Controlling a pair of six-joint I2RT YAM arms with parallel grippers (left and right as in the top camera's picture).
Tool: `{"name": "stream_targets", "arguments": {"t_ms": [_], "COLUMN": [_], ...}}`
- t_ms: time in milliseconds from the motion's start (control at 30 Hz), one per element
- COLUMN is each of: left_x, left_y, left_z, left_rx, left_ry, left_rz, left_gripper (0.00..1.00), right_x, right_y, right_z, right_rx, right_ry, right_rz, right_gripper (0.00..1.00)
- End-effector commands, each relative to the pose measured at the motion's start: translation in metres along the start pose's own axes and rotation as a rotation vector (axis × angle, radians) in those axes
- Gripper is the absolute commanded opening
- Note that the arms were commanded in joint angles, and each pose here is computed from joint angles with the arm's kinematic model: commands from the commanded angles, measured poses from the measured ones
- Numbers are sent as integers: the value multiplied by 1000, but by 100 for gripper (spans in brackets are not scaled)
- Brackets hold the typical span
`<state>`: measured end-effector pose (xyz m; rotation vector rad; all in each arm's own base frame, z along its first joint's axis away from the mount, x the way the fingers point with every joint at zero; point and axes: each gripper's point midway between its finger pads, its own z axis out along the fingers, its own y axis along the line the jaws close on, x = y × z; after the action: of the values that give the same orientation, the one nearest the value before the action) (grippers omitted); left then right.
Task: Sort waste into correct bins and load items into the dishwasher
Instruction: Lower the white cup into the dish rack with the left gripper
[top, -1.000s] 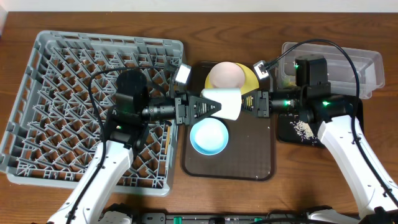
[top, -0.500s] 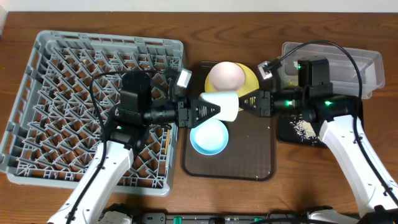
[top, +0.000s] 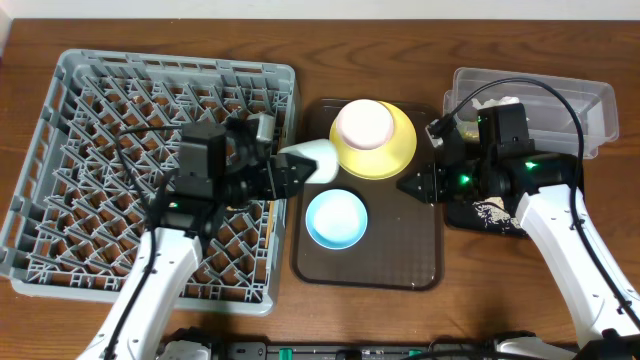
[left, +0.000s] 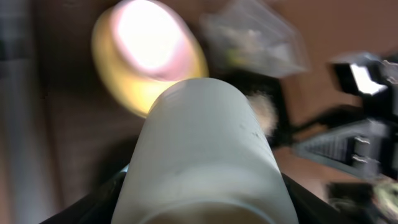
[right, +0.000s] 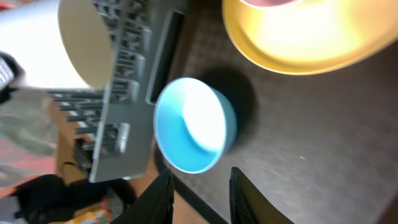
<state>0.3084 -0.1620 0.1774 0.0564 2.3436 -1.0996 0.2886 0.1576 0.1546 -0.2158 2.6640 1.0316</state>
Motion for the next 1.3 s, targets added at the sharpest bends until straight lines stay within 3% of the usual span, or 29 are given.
{"name": "stream_targets", "arguments": {"t_ms": [0, 300, 500, 933, 1267], "left_x": [-34, -45, -25, 22, 26], "left_y": [18, 80, 114, 154, 165], "left_z": [-27, -109, -138, -154, -136], "left_rx": [-183, -712, -912, -1050, -1005], "left_ry": [-120, -151, -97, 102, 128], "left_rz": [89, -19, -97, -283, -314], "left_gripper": [35, 30, 30, 30, 30], "right_x": [3, 10, 12, 12, 13], "right_y": [-18, -30, -32, -32, -33], "right_z": [0, -2, -2, -2, -2], "right_rx": [80, 148, 158, 162, 162], "right_ry": [10, 38, 42, 43, 47], "right_rz": [-25, -23, -20, -19, -16], "right_gripper": [27, 28, 28, 28, 28]}}
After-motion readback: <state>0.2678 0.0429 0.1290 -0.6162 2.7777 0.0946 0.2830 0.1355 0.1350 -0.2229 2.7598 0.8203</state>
